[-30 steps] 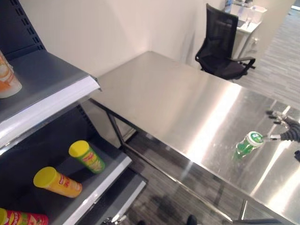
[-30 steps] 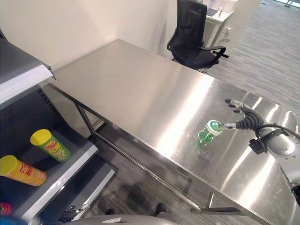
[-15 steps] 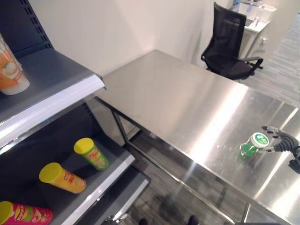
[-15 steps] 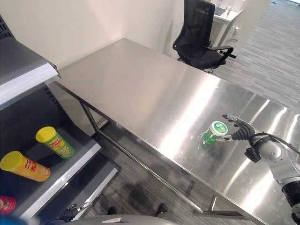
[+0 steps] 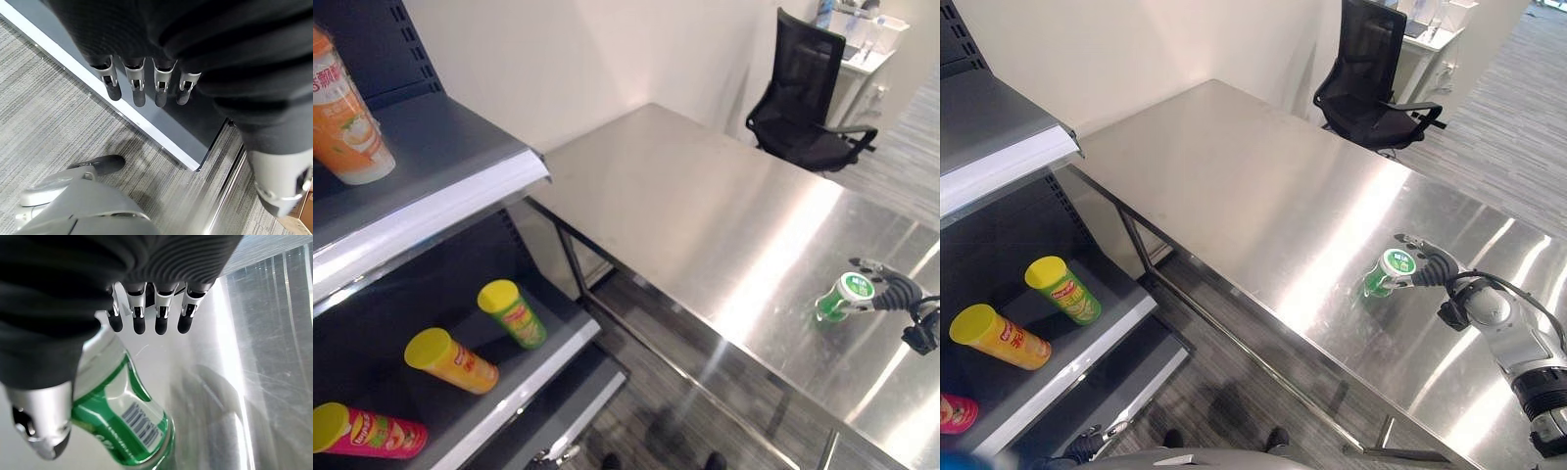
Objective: Put the goods on the table back onto the shelves and tidy them up.
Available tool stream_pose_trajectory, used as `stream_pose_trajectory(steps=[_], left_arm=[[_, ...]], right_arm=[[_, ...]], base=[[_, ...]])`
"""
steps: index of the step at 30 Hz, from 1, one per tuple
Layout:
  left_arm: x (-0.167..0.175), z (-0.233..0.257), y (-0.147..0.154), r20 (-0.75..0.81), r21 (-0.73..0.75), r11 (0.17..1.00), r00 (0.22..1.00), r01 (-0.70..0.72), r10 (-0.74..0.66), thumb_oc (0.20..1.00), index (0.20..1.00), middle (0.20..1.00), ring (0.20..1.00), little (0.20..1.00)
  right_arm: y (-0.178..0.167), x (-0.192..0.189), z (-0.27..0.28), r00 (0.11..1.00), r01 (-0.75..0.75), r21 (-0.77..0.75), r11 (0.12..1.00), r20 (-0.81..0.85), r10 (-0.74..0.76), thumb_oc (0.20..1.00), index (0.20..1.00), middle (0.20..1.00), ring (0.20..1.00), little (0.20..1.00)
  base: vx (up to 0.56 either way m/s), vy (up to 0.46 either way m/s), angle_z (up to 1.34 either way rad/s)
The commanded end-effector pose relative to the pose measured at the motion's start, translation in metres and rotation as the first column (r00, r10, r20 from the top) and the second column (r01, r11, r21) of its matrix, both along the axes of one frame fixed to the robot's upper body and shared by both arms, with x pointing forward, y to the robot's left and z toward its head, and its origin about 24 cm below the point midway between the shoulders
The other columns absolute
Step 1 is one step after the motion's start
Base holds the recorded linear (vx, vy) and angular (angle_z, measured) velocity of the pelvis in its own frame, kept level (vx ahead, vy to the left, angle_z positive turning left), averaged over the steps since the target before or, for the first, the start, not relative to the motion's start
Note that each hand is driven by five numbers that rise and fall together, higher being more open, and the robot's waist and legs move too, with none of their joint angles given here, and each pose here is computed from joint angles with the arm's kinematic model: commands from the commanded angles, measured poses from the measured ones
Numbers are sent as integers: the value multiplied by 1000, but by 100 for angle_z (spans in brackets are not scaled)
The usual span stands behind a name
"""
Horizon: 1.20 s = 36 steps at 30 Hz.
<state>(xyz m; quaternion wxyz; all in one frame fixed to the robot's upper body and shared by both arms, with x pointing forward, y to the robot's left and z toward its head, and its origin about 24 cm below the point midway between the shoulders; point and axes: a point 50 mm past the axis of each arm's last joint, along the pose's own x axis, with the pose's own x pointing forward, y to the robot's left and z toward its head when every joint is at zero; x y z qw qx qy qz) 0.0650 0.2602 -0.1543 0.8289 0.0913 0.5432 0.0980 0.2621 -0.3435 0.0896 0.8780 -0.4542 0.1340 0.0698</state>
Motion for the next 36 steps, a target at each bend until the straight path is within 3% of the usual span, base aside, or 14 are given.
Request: stream_pose_trajectory(steps=[1, 20, 36], left_arm=[[15, 4, 7, 34, 18, 1000, 999, 21, -22, 1000, 1000, 1000, 1000, 1000], [12, 4, 8, 31, 14, 1000, 999, 12, -12, 1000, 1000, 1000, 1000, 1000], [12, 5, 9, 37, 22, 1000, 999, 3, -3, 1000, 1000, 1000, 1000, 1000]], right_arm=[[8, 16, 19, 995, -29, 2, 1000, 91, 28, 1000, 1000, 1000, 1000, 1000], [15, 23, -1, 999, -8, 12, 1000, 47, 7, 1000, 1000, 1000, 1000, 1000], [20, 27, 16, 985, -4, 17, 1000, 174, 1, 1000, 1000, 1000, 1000, 1000]], base=[[0, 0, 0], [0, 0, 0], [1, 1, 1]])
